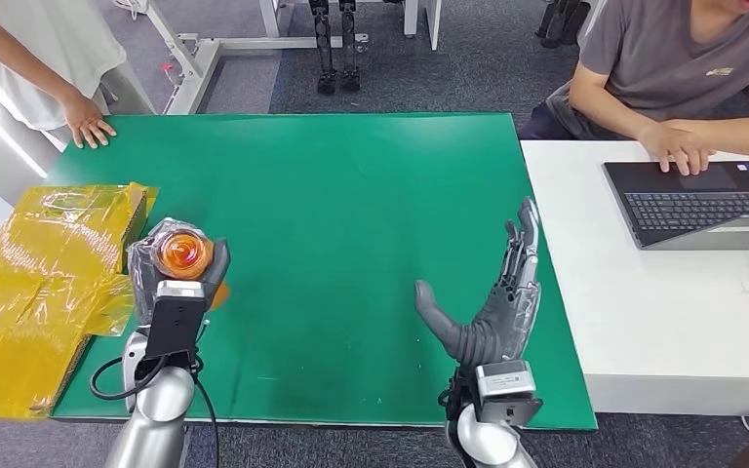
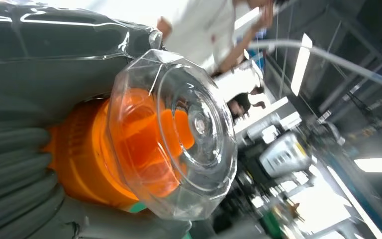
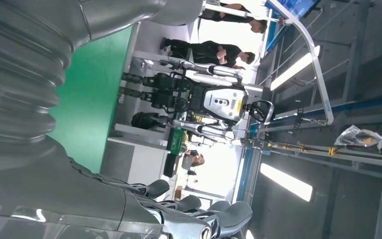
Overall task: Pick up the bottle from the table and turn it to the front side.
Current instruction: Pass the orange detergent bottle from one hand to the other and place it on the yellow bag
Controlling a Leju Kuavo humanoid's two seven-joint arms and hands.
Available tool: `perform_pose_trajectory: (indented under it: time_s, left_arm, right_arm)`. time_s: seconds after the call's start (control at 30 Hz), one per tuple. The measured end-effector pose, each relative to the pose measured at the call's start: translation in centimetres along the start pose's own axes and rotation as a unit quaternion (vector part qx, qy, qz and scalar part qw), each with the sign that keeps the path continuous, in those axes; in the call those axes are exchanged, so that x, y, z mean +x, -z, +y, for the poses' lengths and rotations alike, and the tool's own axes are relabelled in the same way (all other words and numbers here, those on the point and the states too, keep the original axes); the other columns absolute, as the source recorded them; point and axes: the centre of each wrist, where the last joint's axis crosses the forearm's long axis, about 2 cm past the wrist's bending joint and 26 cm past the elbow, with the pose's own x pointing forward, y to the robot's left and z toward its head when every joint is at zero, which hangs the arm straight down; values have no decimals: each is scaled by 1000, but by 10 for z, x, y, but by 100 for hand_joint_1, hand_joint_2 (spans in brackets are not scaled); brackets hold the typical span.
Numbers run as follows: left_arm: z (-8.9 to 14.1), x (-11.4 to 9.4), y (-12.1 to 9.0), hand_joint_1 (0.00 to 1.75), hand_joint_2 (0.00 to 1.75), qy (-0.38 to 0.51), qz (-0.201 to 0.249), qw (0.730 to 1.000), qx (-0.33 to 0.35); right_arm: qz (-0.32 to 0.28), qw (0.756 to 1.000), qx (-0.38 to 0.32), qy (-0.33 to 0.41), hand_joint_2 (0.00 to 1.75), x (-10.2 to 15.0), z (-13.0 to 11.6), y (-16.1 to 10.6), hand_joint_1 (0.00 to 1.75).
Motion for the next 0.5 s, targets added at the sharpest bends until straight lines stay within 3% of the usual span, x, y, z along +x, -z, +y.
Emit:
perform_pose_trajectory:
  time_s: [0.13, 0.3, 0.5]
  left_arm:
    - [16, -13, 0, 175, 175, 119, -21, 992, -20]
    - [32, -34, 9, 175, 175, 202, -30, 978, -52]
    - [42, -67, 15, 175, 175, 322, -62, 935, -135]
  right_arm:
    - [-1, 1000, -6, 0, 175, 4, -2, -1, 0]
    - [2, 1000, -13, 3, 175, 7, -5, -4, 0]
    - [11, 1000, -20, 10, 175, 9, -7, -7, 0]
